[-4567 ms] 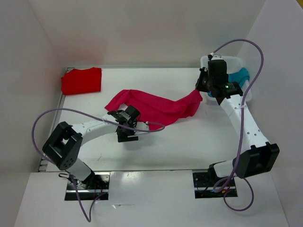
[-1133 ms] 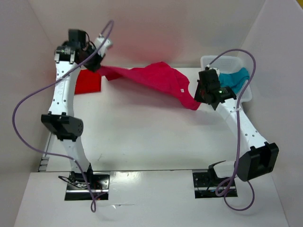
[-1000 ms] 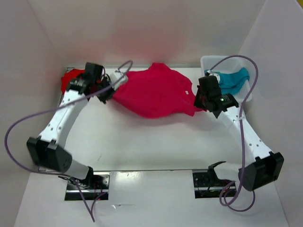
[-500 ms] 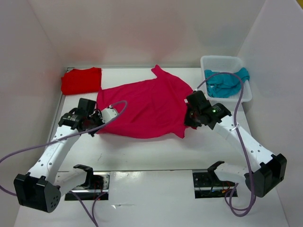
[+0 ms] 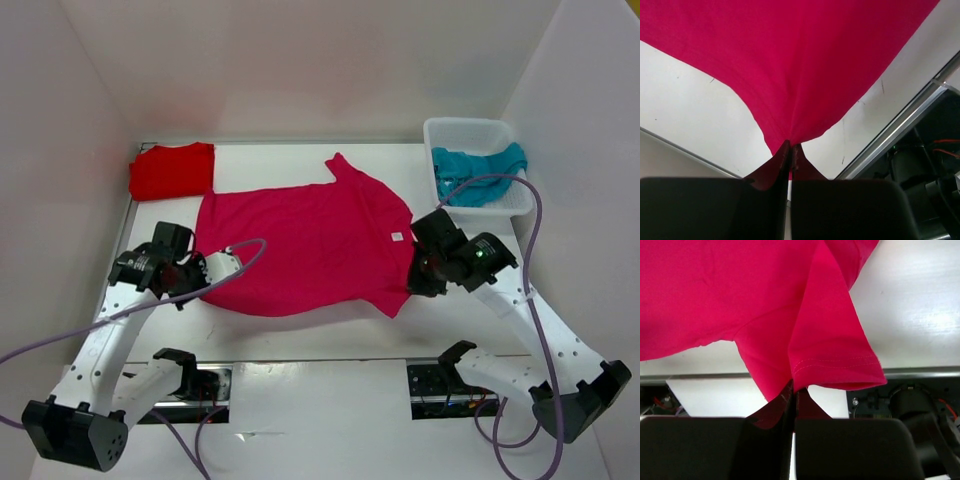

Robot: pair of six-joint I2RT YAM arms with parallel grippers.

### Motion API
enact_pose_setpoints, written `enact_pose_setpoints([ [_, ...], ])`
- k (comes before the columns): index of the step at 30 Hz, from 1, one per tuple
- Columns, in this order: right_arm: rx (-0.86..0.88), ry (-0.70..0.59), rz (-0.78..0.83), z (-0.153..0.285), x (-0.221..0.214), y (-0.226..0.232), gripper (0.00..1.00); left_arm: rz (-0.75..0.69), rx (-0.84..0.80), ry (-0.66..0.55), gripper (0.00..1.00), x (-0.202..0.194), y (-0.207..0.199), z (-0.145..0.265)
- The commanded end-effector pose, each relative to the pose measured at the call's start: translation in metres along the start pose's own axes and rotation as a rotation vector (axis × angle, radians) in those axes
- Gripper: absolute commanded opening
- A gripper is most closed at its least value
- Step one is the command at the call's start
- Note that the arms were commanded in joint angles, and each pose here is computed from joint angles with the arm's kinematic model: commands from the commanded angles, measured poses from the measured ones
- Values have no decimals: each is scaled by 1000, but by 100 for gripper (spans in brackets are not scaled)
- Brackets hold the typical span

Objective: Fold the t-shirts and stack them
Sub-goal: Flatten out the tshirt, then fold the flattened tshirt in 1/3 of the way

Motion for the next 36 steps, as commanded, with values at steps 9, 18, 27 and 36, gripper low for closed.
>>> enact_pose_setpoints([
  [9,-43,-132,99,-31,72,44,0,47,74,20,0,2,35,-31],
  [18,-29,-240,194,-111,162,89,0,284,119,44,0,20,84,-67],
  [27,-134,-286,199,-147,203,79,0,400,149,217,0,-4,93,-97],
  [36,-166,-306,234,-159,224,84,0,478,146,294,0,-23,93,-111],
])
Point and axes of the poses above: each gripper's point midway between its finger pads, its own z axis back along the fingers, its own y axis along the line the jaws close on, x = y × z, the point moved 3 cm from there along z, back along the fingers, and after that the axes turned 8 degrees about -z, right-handed, at the moved point
